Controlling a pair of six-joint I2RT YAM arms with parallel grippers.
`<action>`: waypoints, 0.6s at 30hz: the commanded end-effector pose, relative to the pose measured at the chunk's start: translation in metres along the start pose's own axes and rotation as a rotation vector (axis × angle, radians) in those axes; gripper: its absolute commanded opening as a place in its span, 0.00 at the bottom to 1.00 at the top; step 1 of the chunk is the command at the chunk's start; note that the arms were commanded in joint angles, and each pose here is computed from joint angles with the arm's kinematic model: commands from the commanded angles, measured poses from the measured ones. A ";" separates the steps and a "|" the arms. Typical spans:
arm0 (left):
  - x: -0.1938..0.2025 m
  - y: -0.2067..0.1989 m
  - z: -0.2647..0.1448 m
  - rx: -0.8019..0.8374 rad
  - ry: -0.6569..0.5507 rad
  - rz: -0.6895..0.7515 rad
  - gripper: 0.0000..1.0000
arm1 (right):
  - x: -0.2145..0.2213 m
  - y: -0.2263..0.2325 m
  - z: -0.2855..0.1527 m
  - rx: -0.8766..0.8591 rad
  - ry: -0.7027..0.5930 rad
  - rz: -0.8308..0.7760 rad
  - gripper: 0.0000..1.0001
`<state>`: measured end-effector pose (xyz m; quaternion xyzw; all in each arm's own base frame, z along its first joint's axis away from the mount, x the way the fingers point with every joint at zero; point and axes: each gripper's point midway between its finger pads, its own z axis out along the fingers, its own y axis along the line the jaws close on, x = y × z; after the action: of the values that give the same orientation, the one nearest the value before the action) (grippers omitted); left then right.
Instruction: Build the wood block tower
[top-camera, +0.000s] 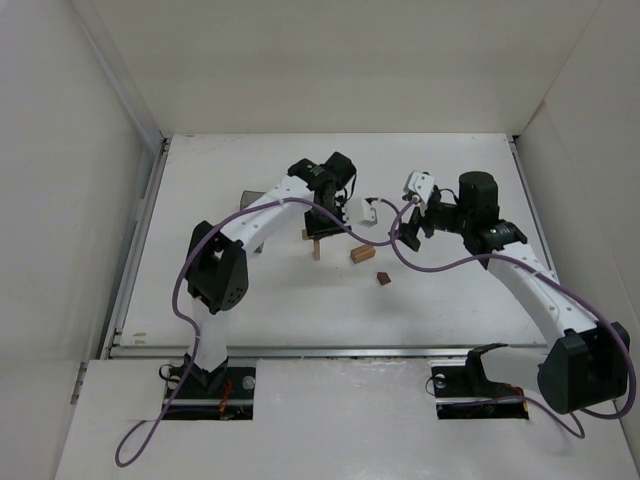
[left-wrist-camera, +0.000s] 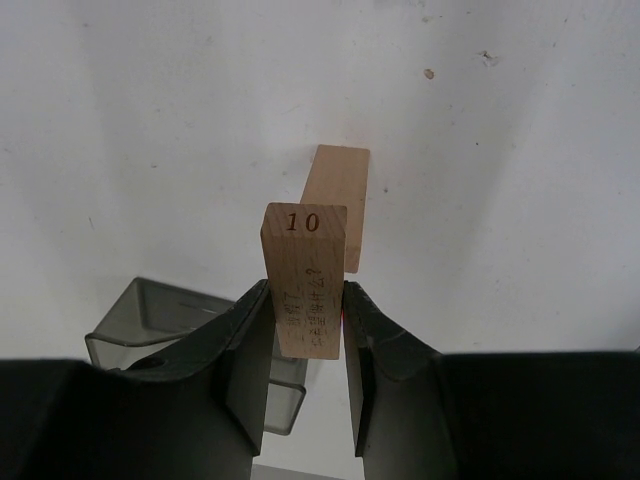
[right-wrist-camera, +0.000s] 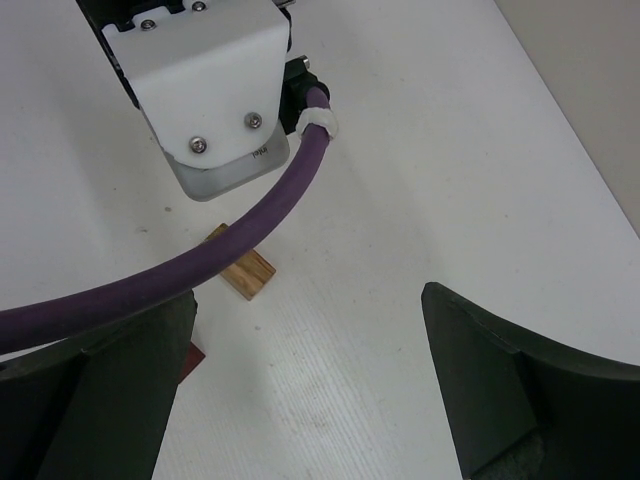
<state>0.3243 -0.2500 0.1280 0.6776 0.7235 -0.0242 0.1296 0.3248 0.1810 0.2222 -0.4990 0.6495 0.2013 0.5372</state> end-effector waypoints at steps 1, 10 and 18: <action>-0.007 -0.001 -0.006 0.003 0.002 0.035 0.00 | -0.008 0.001 -0.005 0.002 -0.030 -0.030 1.00; -0.003 -0.007 0.000 0.033 0.020 0.033 0.00 | -0.006 0.002 -0.005 0.002 -0.030 -0.030 1.00; 0.000 -0.010 0.005 0.047 0.032 0.032 0.00 | -0.008 0.001 -0.008 0.018 -0.036 -0.042 1.00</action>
<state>0.3230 -0.2504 0.1176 0.6821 0.7225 -0.0234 0.1105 0.3214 0.1784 0.2164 -0.4980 0.6528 0.2008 0.5343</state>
